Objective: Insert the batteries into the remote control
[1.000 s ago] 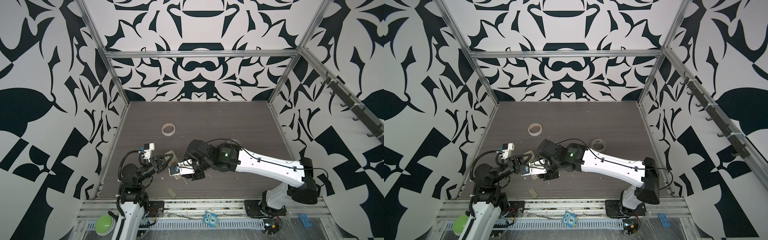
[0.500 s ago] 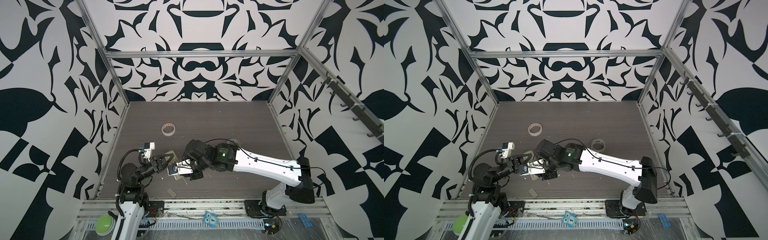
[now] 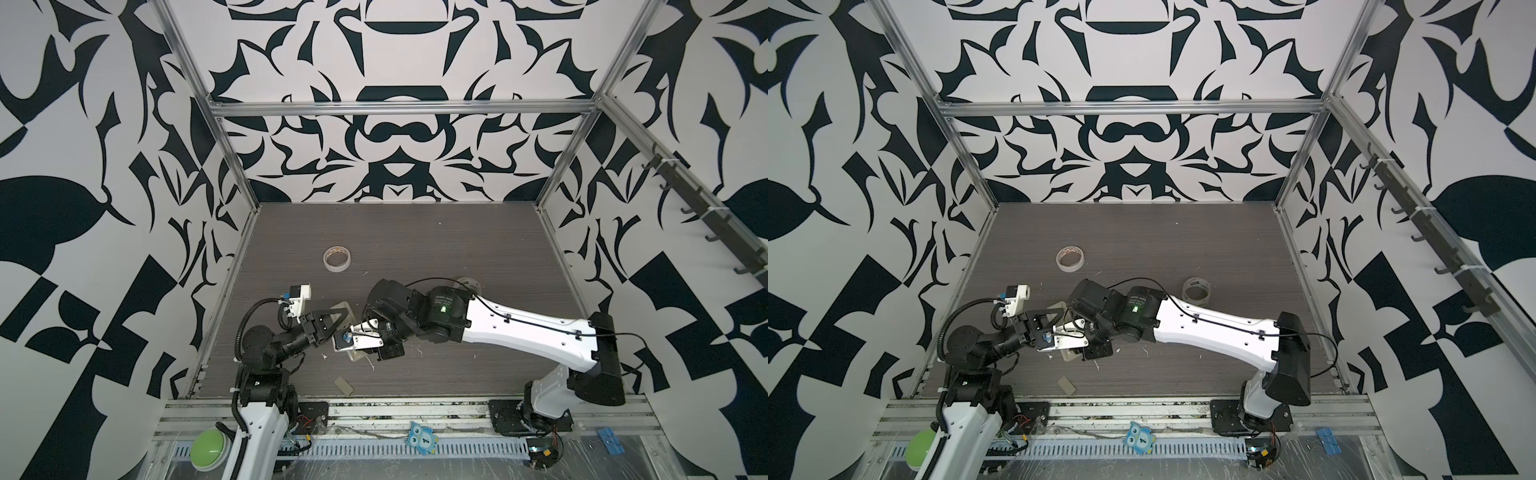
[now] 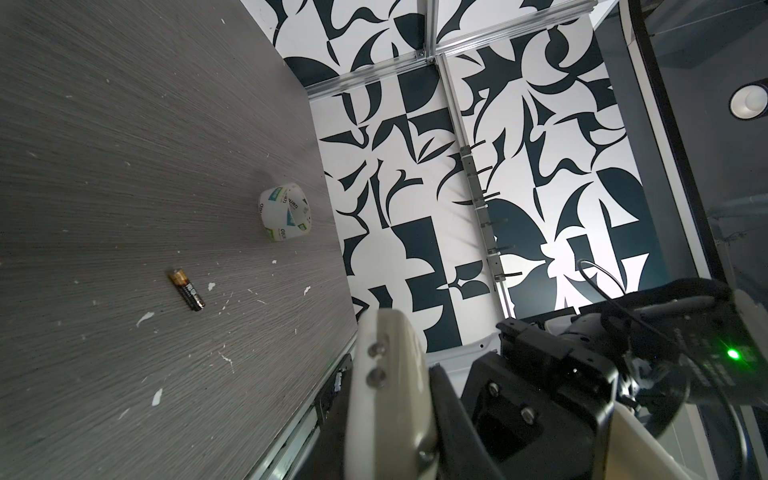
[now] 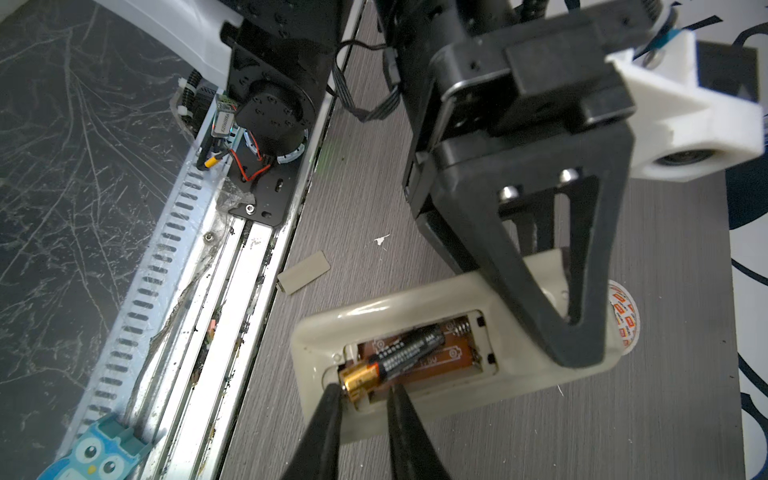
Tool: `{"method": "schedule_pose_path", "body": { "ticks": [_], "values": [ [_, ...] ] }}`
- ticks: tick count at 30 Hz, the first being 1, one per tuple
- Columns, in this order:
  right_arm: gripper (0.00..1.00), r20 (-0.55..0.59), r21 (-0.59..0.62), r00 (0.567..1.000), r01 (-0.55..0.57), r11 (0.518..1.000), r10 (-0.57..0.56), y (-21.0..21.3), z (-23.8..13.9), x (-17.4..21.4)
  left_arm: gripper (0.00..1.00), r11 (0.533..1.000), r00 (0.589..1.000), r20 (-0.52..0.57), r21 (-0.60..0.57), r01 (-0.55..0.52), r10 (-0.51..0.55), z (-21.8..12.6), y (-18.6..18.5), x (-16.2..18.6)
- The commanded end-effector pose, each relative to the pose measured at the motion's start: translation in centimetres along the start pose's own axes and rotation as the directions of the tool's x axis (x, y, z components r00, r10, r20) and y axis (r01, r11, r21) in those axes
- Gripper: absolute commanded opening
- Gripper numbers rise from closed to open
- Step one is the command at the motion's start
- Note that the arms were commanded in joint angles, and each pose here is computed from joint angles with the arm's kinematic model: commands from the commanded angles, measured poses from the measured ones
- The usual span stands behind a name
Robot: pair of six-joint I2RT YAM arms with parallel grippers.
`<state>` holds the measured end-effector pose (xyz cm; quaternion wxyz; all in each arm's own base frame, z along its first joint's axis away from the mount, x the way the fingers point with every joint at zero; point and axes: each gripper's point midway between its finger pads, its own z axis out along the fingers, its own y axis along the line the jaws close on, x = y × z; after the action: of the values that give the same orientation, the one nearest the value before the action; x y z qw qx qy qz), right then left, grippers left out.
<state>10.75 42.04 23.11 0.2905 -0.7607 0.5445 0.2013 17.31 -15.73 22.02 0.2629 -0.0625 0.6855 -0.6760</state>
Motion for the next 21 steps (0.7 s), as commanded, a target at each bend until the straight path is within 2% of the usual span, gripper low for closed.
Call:
{"method": "schedule_pose_path", "body": {
  "ticks": [1, 21],
  "values": [
    [0.23, 0.067, 0.015, 0.998, 0.016, 1.0, -0.017, -0.52, -1.15, -2.15, 0.0, 0.998, 0.999, -0.008, 0.027, -0.048, 0.049, 0.02, -1.71, -0.13],
    [0.17, 0.069, 0.015, 0.998, 0.009, 1.0, -0.01, -0.9, -0.36, -2.43, 0.0, 0.998, 0.999, -0.013, 0.028, -0.05, 0.05, 0.01, -1.84, -0.04]
  ]
}}
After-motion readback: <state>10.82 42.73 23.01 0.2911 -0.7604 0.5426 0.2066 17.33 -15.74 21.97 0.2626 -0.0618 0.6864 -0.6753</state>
